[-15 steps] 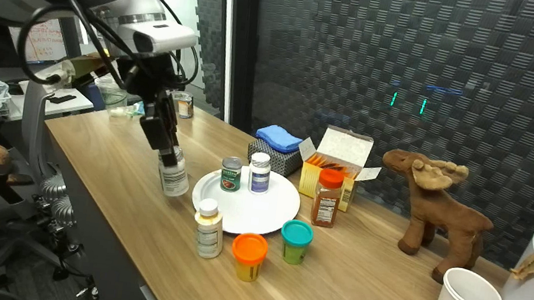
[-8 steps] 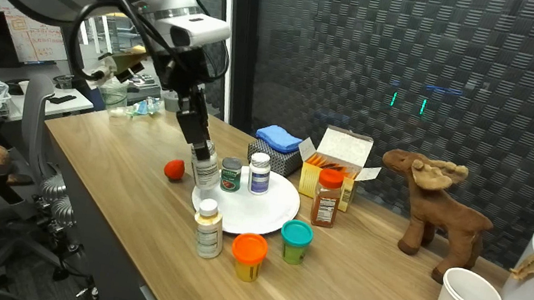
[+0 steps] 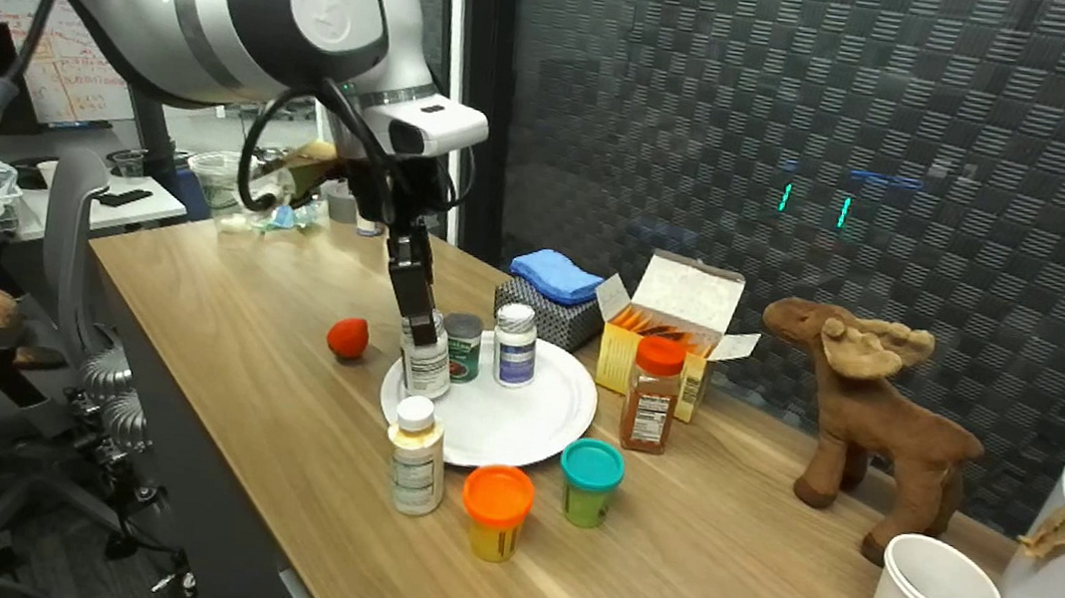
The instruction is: Pick up the bottles and small containers and put them on the white plate.
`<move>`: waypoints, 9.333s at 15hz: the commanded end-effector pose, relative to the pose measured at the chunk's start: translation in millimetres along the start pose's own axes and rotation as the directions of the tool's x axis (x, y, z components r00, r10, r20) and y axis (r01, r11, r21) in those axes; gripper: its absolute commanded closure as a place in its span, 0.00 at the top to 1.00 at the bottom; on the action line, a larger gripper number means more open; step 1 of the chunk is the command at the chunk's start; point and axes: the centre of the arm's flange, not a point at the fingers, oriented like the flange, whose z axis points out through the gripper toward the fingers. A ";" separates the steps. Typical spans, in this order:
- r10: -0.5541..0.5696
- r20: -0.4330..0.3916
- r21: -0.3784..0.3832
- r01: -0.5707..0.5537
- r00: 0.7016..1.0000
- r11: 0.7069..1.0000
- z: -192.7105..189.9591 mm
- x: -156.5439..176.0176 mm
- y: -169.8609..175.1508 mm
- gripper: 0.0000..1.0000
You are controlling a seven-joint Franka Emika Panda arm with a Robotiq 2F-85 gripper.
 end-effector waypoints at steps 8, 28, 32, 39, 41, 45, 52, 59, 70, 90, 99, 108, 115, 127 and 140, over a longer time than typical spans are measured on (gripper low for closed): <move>0.008 -0.026 0.028 -0.007 1.000 1.000 -5.7 1.7 -6.6 0.84; 0.234 -0.028 -0.018 -0.235 0.972 0.972 -0.9 189.9 76.6 1.00; 0.255 -0.014 -0.019 -0.255 0.967 0.967 15.0 205.6 83.4 1.00; 0.271 0.004 -0.003 -0.271 0.963 0.963 20.2 211.7 84.7 0.49; 0.270 -0.005 -0.005 -0.270 0.963 0.963 17.5 211.9 85.1 0.34; 0.268 -0.015 -0.001 -0.268 0.963 0.964 12.5 205.1 86.7 0.24; 0.246 -0.097 0.036 -0.243 0.964 0.969 -49.3 162.8 73.5 0.24; 0.162 -0.058 0.036 -0.160 0.985 0.986 -72.7 99.8 44.0 0.24; 0.116 0.024 0.009 -0.116 0.993 0.993 -48.9 64.2 35.3 0.24; 0.058 0.083 0.035 -0.061 0.995 0.998 -24.1 42.0 5.5 0.80; 0.197 -0.039 -0.038 -0.198 0.980 0.979 -40.8 92.7 70.4 1.00; 0.259 0.047 -0.130 -0.251 0.965 0.959 41.7 101.0 103.3 1.00; 0.411 0.039 -0.130 -0.403 0.911 0.906 65.3 107.5 136.1 1.00; 0.508 0.040 -0.053 -0.506 0.860 0.861 79.1 124.1 143.2 0.73; 0.487 -0.035 -0.034 -0.488 0.873 0.872 13.6 129.7 131.3 0.24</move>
